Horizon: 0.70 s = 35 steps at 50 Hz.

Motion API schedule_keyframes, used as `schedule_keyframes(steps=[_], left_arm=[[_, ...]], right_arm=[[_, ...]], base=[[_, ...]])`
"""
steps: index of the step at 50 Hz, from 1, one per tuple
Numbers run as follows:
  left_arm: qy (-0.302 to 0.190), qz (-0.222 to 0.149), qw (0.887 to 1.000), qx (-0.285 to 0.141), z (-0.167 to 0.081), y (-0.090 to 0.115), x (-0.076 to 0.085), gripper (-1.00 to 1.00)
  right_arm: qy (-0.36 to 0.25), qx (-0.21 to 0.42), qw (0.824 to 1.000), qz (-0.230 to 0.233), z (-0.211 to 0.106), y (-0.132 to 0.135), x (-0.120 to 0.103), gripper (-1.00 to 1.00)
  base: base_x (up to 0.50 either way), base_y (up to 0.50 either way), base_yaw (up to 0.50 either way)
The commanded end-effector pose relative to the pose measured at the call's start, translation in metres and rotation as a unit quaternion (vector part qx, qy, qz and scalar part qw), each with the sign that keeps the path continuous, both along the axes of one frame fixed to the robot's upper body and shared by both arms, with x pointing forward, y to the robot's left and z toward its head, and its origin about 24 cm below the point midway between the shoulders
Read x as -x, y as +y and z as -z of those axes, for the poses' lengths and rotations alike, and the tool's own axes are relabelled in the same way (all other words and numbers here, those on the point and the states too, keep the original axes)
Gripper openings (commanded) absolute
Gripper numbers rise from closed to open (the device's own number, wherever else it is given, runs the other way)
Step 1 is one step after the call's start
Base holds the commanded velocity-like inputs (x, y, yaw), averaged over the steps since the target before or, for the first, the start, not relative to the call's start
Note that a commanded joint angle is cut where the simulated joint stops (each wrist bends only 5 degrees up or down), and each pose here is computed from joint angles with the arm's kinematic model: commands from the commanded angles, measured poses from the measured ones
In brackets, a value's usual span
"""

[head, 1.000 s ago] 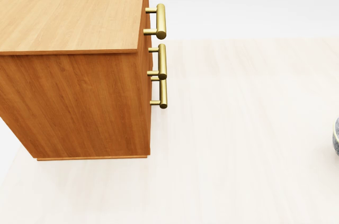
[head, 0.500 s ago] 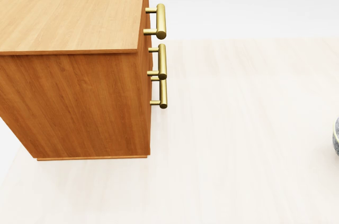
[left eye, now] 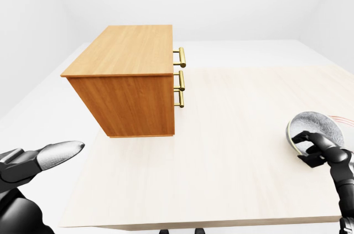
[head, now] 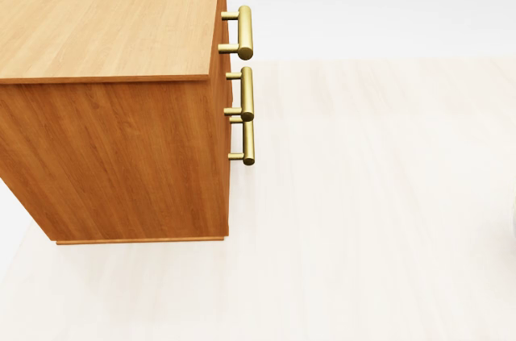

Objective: Put the bowl on top of the cabinet.

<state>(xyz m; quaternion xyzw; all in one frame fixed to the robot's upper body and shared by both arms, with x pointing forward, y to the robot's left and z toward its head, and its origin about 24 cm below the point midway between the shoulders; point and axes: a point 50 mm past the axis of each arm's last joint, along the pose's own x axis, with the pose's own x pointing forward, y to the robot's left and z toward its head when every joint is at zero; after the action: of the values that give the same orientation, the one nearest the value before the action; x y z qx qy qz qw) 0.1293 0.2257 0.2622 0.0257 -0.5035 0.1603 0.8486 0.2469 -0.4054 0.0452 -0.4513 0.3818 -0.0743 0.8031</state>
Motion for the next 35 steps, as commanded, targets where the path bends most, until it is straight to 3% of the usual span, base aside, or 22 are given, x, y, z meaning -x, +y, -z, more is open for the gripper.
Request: schedule_keyframes(steps=[1, 16, 22, 24, 27, 30, 31, 35], left_arm=[[0.001, 0.003, 1.0, 0.003, 0.0, 0.0, 0.0, 1.0], [0.003, 0.003, 1.0, 0.003, 0.0, 0.0, 0.0, 1.0], [0.003, 0.002, 1.0, 0.001, 0.001, -0.001, -0.001, 1.0], [0.003, 0.002, 1.0, 0.001, 0.001, -0.001, -0.001, 1.0], [0.003, 0.0, 1.0, -0.002, 0.001, -0.001, -0.001, 1.0], [0.001, 0.0, 1.0, -0.002, 0.0, -0.001, -0.001, 1.0], [0.002, 0.001, 1.0, -0.002, 0.0, -0.001, -0.001, 1.0], [0.003, 0.002, 1.0, -0.003, 0.001, -0.002, -0.001, 1.0]], right_arm=[[0.019, -0.019, 1.0, -0.004, 0.013, 0.004, 0.003, -1.0], [0.018, -0.026, 0.999, -0.006, 0.02, 0.007, 0.006, -1.0], [-0.016, -0.006, 1.0, -0.007, -0.004, 0.003, -0.003, -1.0], [-0.047, 0.016, 0.999, -0.01, -0.021, 0.002, -0.011, -1.0], [-0.099, 0.06, 0.992, -0.059, -0.075, 0.011, -0.04, -1.0], [-0.097, 0.103, 0.986, -0.087, -0.109, 0.017, -0.057, -1.0], [-0.099, 0.127, 0.982, -0.099, -0.137, 0.021, -0.068, -1.0], [-0.102, 0.177, 0.974, -0.095, -0.2, 0.027, -0.089, -1.0]], base=[[0.0, 0.0, 0.0], [0.0, 0.0, 0.0], [0.0, 0.0, 0.0], [0.0, 0.0, 0.0], [0.0, 0.0, 0.0], [0.0, 0.0, 0.0], [0.0, 0.0, 0.0], [0.0, 0.0, 0.0]])
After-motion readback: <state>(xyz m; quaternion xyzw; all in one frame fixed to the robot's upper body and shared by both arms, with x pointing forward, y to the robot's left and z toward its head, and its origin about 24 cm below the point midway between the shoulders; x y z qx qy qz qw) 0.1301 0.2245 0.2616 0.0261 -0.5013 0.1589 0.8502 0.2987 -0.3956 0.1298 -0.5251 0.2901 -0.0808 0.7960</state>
